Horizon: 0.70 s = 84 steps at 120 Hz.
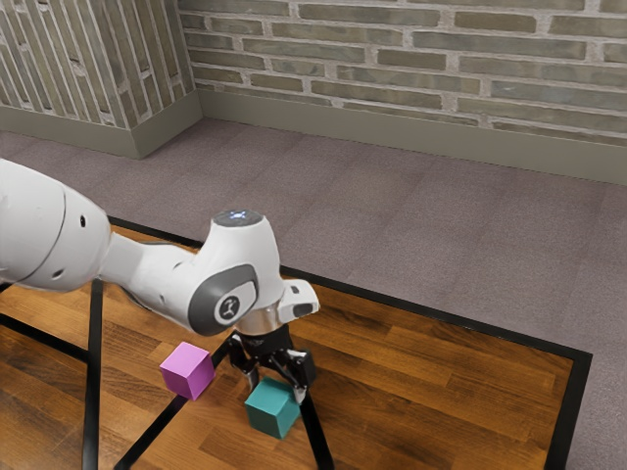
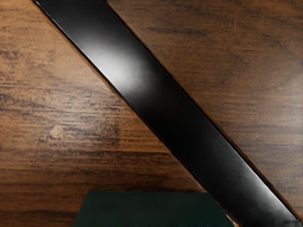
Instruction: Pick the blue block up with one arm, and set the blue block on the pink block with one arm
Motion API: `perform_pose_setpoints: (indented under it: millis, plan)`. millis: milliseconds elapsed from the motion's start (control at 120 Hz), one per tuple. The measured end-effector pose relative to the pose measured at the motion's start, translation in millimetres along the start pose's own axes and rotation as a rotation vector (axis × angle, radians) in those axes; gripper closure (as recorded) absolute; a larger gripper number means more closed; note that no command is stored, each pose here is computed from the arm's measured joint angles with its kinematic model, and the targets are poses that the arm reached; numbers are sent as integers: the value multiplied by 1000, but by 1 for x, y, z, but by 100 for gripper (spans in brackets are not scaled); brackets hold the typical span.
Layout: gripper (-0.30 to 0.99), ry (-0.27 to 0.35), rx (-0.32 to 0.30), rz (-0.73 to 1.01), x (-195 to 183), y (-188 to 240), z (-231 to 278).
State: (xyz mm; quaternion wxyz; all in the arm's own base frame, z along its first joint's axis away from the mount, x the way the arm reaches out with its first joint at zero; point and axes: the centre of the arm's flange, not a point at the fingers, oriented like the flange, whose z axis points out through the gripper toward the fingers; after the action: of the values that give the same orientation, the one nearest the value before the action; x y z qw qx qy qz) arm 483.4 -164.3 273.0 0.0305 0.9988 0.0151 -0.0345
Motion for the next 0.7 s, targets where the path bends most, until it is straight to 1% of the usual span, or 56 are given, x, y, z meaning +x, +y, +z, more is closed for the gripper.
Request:
perform_pose_setpoints:
  millis: [92,208,325,400,542,600,650,700]
  plan:
    - [4,-15,30,72,-7,10,2]
    - [5,-35,40,108,-15,7,2]
    - [12,-55,49,113,-18,8,6]
    - [18,-55,53,117,-17,14,7]
    - [26,-22,52,91,-9,11,8]
    - [29,6,47,85,-3,12,0]
    - [31,50,27,70,6,9,-22]
    - [33,98,-10,33,12,-6,-58]
